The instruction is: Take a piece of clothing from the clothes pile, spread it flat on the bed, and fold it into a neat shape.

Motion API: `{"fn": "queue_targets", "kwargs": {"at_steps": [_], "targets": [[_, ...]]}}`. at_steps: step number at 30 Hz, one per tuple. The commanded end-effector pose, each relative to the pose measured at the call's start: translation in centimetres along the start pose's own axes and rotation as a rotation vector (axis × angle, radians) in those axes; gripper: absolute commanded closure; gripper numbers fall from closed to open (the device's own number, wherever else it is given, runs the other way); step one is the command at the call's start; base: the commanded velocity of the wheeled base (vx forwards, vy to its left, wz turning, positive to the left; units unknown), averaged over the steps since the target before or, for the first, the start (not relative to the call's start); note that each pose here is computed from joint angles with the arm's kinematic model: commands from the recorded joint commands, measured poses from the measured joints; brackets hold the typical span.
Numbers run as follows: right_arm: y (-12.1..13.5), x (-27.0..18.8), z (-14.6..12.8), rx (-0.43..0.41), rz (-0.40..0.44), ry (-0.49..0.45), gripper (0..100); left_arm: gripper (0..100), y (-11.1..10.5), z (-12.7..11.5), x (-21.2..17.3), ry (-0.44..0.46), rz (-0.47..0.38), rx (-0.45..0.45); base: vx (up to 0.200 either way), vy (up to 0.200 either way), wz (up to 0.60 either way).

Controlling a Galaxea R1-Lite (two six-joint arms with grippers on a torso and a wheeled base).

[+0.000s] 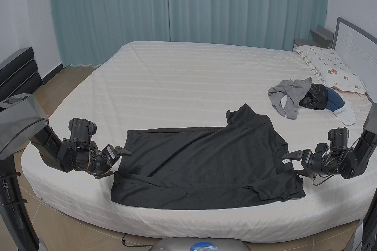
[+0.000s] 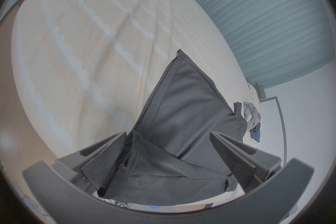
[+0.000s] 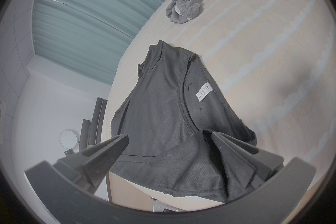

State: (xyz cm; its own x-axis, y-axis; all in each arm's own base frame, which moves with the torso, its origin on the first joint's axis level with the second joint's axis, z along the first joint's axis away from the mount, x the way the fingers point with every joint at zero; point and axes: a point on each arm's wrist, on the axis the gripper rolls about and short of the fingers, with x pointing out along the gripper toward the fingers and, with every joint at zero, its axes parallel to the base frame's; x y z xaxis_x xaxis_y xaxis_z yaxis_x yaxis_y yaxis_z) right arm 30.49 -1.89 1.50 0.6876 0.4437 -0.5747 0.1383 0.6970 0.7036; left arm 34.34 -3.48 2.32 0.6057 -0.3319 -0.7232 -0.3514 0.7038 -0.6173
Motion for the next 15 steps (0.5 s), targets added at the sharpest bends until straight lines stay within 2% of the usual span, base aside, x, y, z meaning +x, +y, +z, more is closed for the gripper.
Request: {"fn": "queue_targets", "kwargs": {"at_steps": [1,15], "targets": [[-0.04,0.13,-0.10,0.001,-0.001,0.006,0,0,0.33,-0.10,0.59,0.010,0.011,-0.004,0.000,0.000,0.00],[0.00,0.16,-0.11,-0.001,0.001,0.006,0,0,0.20,0.05,1.23,0.012,0.007,-0.006,0.000,0.000,0.00]]}}
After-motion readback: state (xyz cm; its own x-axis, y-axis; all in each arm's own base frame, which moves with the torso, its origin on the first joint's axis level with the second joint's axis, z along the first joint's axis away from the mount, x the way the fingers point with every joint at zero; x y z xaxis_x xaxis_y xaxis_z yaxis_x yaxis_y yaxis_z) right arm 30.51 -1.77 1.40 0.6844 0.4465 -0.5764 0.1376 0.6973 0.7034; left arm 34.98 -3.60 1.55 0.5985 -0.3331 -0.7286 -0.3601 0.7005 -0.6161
